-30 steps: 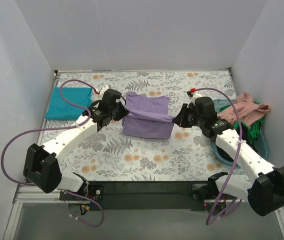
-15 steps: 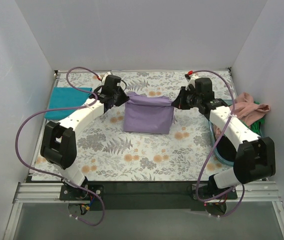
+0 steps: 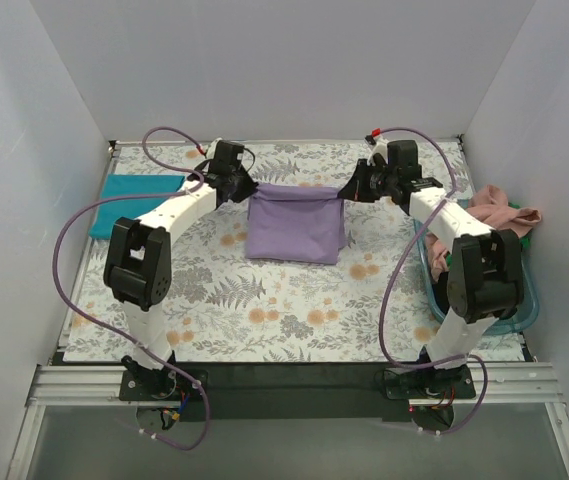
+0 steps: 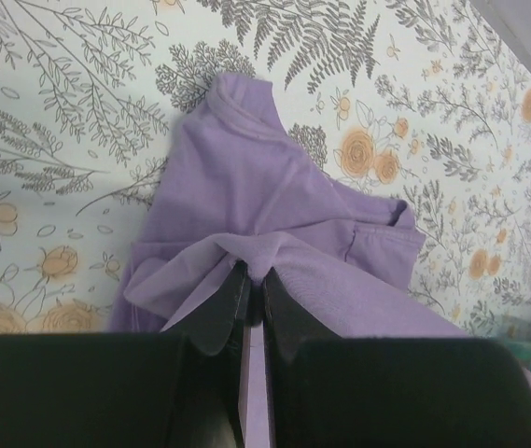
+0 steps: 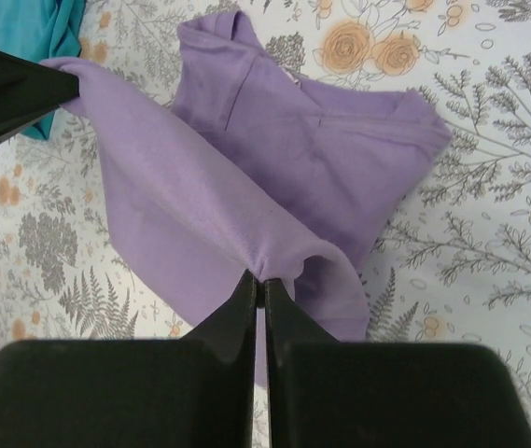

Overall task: Fold and stack the t-shirts
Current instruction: Fold the tshirt, then neatly place the folded tshirt to the corner

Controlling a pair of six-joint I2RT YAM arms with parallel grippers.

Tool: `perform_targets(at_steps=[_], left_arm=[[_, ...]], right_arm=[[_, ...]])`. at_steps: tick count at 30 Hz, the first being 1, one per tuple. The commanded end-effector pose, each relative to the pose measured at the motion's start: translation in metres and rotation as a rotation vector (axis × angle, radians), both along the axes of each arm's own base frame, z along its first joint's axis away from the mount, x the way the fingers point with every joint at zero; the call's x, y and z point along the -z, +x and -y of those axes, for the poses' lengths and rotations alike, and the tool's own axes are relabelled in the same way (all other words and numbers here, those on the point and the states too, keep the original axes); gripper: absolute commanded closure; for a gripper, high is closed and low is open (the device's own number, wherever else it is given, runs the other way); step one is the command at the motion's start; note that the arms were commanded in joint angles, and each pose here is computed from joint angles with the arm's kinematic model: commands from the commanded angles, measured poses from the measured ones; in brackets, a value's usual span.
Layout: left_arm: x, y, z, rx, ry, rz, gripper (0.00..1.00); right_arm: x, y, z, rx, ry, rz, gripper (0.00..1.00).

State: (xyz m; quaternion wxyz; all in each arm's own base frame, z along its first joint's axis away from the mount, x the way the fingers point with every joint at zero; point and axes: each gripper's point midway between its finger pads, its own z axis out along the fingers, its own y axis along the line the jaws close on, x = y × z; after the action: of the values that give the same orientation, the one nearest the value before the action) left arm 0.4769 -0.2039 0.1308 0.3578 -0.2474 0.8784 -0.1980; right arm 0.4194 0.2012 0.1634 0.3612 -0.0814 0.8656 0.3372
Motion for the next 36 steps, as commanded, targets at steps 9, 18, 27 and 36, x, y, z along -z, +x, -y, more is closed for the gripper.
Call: perform_targets(at_steps=[9, 18, 27, 36], left_arm=[[0.022, 0.078, -0.010, -0.069, 0.011, -0.005, 0.02], [0.021, 0.038, -0.013, 0.039, 0.032, -0.008, 0.02], [0.064, -0.013, -0.002, 0.196, -0.009, -0.111, 0.02], [0.107, -0.022, 0.016, 0.243, 0.014, -0.199, 0.04]], right_arm=[[0.021, 0.096, -0.003, -0.086, 0.089, 0.052, 0.18], [0.029, 0.048, 0.013, -0.051, -0.042, 0.071, 0.01], [0.049, -0.032, 0.020, 0.046, -0.132, -0.003, 0.02], [0.054, -0.108, 0.054, 0.144, -0.172, 0.035, 0.02]])
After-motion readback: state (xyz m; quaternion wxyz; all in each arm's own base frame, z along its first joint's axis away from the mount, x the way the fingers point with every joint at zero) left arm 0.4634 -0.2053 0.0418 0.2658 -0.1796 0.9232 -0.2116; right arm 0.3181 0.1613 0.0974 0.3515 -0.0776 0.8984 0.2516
